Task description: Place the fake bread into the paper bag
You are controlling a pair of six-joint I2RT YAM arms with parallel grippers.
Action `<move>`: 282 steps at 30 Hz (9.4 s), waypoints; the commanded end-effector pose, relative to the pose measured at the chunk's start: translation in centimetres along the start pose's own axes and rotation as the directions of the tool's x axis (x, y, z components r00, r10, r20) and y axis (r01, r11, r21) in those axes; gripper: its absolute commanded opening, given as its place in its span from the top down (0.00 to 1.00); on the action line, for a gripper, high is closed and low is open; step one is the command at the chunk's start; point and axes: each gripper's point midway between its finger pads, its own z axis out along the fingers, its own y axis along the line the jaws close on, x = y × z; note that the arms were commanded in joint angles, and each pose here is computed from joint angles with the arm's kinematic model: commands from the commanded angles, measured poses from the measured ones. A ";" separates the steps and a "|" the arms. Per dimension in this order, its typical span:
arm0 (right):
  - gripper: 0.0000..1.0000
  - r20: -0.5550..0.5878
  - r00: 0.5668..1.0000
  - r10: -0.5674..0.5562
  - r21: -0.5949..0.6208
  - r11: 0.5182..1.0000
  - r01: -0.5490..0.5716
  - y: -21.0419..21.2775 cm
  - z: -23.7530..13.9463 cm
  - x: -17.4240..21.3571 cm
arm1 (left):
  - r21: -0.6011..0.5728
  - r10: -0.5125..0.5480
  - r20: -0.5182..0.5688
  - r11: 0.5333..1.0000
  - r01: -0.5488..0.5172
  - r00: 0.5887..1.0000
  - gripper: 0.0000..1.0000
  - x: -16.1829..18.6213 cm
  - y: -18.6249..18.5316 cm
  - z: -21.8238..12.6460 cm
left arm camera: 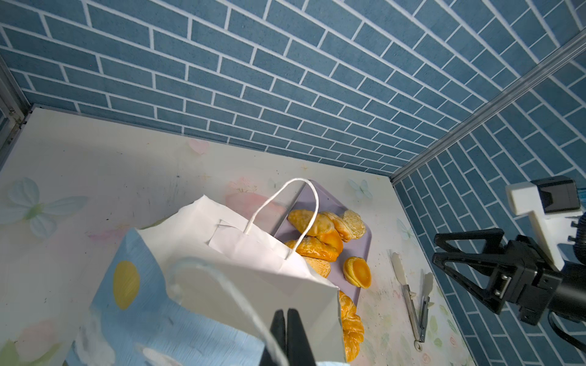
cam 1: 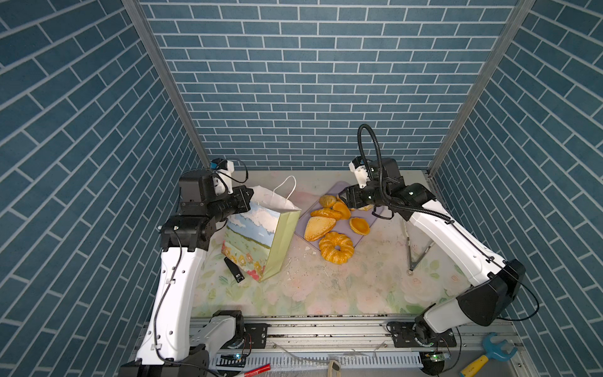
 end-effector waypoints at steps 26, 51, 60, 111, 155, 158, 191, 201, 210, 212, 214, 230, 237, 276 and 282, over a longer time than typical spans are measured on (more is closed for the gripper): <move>0.31 -0.022 0.996 -0.091 -0.329 0.941 0.079 11.0 1.3 -4.1 | 0.172 0.011 0.000 0.985 -0.011 1.000 1.00 -1.1 -3.0 0.4; 0.30 -0.038 0.997 0.060 -0.133 0.989 -0.065 9.6 9.4 -6.9 | 0.272 0.069 -0.019 0.960 -0.061 0.997 1.00 0.0 -5.6 -1.1; 0.37 -0.040 0.992 0.119 -0.138 0.983 -0.123 8.6 11.5 -7.8 | 0.291 0.084 -0.025 0.954 -0.073 0.996 1.00 0.2 -6.2 -1.2; 1.00 0.075 0.973 0.220 -0.237 0.951 -0.197 13.3 8.9 -7.0 | -0.346 0.001 -0.143 0.937 -0.051 0.990 0.33 3.7 6.6 -2.9; 0.30 0.145 0.989 0.043 0.056 0.997 -0.051 3.2 -0.1 -9.9 | -0.376 0.004 -0.174 0.924 -0.070 0.985 0.52 3.8 7.4 -2.5; 0.29 0.124 0.988 0.091 0.131 0.986 -0.107 -0.5 -1.3 -8.5 | -0.369 0.000 -0.164 0.927 -0.061 0.987 0.53 3.8 7.2 -2.6; 0.18 -0.124 0.725 0.677 0.657 0.604 -0.451 -22.0 -8.2 23.5 | -0.302 -0.021 -0.131 0.953 -0.019 0.991 0.44 4.1 5.8 -2.8; 0.05 -0.090 0.611 0.786 0.698 0.488 -0.524 -23.6 -8.1 28.6 | -0.300 -0.015 -0.129 0.954 -0.025 0.992 0.41 4.5 5.7 -3.3; 0.07 -0.096 0.563 0.821 0.704 0.456 -0.544 -24.9 -6.7 30.1 | -0.305 -0.012 -0.125 0.952 -0.026 0.992 0.41 4.6 5.9 -3.1; 0.08 -0.104 0.560 0.822 0.709 0.456 -0.538 -25.1 -6.4 30.4 | -0.313 -0.014 -0.126 0.949 -0.026 0.992 0.40 4.7 6.1 -3.2; 0.09 -0.112 0.561 0.820 0.704 0.465 -0.538 -25.3 -6.0 30.5 | -0.316 -0.010 -0.118 0.948 -0.028 0.993 0.40 4.6 6.1 -3.3; 0.42 -0.237 0.553 0.799 0.684 0.541 -0.490 -25.9 -3.3 31.2 | -0.334 -0.023 -0.111 0.942 -0.016 0.994 0.40 4.8 6.4 -3.6; 0.54 -0.343 0.625 0.701 0.621 0.669 -0.409 -23.5 -1.2 29.8 | -0.348 0.007 -0.130 0.936 -0.052 0.991 0.40 4.4 6.3 -4.1; 0.31 -0.346 0.614 0.709 0.659 0.649 -0.379 -21.3 -0.2 30.7 | -0.307 0.003 -0.109 0.951 -0.036 0.994 0.39 4.5 5.4 -4.4; 0.30 -0.328 0.620 0.712 0.667 0.640 -0.382 -21.6 -0.2 30.8 | -0.308 0.001 -0.110 0.951 -0.035 0.994 0.39 4.5 5.5 -4.3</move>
